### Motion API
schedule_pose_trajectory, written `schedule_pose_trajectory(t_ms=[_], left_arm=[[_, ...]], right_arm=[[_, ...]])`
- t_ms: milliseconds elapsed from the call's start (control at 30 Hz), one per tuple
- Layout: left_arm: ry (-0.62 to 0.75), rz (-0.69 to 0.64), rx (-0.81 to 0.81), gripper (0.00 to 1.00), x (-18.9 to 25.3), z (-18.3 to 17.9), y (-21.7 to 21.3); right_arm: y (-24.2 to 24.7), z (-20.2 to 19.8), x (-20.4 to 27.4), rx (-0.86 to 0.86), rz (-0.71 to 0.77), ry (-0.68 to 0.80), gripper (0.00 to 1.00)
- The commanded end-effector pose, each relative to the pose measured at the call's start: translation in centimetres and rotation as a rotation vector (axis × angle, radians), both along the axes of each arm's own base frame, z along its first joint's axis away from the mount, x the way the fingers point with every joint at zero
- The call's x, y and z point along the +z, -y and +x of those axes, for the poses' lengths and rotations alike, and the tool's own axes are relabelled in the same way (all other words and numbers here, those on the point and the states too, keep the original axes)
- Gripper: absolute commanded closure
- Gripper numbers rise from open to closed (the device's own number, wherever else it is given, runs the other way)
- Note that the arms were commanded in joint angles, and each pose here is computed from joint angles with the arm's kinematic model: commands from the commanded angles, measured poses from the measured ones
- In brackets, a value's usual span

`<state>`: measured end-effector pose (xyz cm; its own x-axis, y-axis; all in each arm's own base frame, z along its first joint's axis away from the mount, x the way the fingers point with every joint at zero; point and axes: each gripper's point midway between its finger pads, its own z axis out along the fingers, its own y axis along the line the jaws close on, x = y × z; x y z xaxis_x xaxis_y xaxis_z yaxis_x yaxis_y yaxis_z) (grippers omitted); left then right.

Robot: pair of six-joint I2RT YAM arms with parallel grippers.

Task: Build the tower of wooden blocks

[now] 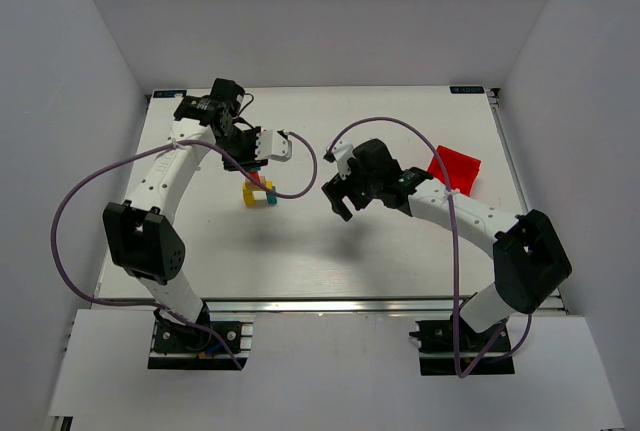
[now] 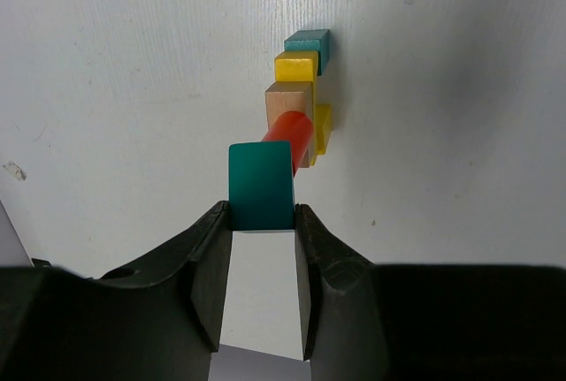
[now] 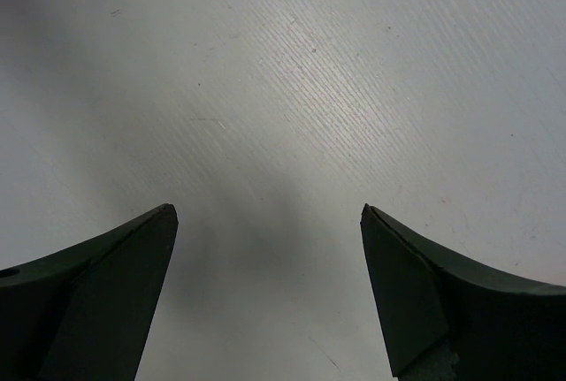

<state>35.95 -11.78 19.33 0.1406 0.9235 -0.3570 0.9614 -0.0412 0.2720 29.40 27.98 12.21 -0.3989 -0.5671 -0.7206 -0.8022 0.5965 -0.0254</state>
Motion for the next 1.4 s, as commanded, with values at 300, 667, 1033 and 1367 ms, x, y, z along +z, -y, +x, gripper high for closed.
schedule_pose_trajectory(t_ms=[300, 667, 1033, 1367], left_arm=[[-0.003, -0.012, -0.029, 0.89, -0.44, 0.19, 0.62], [-0.007, -0.013, -0.033, 0.86, -0.49, 0.24, 0.69], [-0.002, -0.004, -0.024, 0.78, -0.77, 0.38, 0.5], [-0.001, -0.006, -0.017, 0.58, -0.87, 0.45, 0.5]], right_arm=[[0.14, 0.54, 1.89, -0.001, 0.021, 0.056, 0.11], [0.32, 0.5, 2.1, -0.005, 0.025, 0.064, 0.11], [0.55, 0.69, 2.42, -0.012, 0.019, 0.08, 0.1], [0.54, 0.64, 2.53, -0.013, 0.022, 0.083, 0.11]])
